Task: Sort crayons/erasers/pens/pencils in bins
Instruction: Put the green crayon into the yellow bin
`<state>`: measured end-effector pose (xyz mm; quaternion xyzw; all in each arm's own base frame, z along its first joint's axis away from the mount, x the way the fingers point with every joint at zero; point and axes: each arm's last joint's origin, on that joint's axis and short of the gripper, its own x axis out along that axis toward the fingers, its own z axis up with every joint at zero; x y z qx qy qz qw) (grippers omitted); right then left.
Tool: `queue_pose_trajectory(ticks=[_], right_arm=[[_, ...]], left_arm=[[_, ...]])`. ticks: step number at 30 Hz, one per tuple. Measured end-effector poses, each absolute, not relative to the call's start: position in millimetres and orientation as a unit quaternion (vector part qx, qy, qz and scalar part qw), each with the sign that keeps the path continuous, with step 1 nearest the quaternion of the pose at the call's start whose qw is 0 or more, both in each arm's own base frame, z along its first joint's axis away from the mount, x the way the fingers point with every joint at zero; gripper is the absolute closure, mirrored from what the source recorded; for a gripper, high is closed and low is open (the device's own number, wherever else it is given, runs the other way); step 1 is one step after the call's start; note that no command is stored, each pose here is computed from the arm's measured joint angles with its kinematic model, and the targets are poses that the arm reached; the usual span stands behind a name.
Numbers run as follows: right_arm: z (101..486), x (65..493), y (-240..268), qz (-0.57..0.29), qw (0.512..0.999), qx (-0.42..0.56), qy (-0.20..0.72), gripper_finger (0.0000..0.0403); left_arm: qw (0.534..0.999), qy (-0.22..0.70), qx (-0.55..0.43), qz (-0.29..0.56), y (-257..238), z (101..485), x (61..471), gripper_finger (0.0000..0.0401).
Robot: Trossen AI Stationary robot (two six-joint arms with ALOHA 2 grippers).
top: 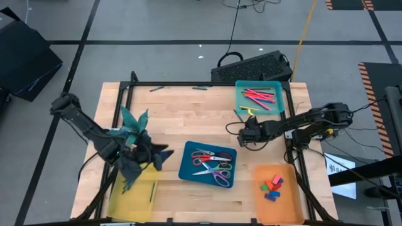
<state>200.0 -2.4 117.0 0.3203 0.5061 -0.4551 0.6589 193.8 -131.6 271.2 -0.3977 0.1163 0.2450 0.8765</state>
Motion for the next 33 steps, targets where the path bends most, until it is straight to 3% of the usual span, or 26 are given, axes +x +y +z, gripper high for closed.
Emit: queue_pose_trajectory(ticks=[6,11,16,19,24,29,33], right_arm=[[138.9,197.7,-1.5,-0.417,0.696,0.346,0.471,0.0388],[173.7,204.2,-1.7,-0.350,0.786,0.329,0.389,0.0388],[222.9,222.7,5.7,-0.213,0.907,0.295,0.214,0.0388],[253.1,230.6,13.8,-0.139,0.955,0.247,0.088,0.0388],[283.9,236.2,25.1,-0.070,0.973,0.211,-0.062,0.0387],[293.7,241.4,37.3,-0.015,0.969,0.221,-0.106,0.0387],[311.1,253.7,47.7,0.001,0.971,0.208,-0.121,0.0387]], left_arm=[[0.927,0.087,-0.304,0.200,-118.0,290.3,219.3,0.0144],[0.950,0.070,-0.261,0.158,-107.0,301.9,232.5,0.0144],[0.953,0.049,-0.255,0.154,-96.6,307.8,239.5,0.0144],[0.955,0.052,-0.254,0.144,-91.3,308.4,242.6,0.0144],[0.967,0.033,-0.240,0.083,-87.5,317.2,247.8,0.0144],[0.978,0.001,-0.195,0.077,-82.0,322.2,254.6,0.0144],[0.975,-0.041,-0.216,0.039,-75.4,328.8,264.3,0.0144]])
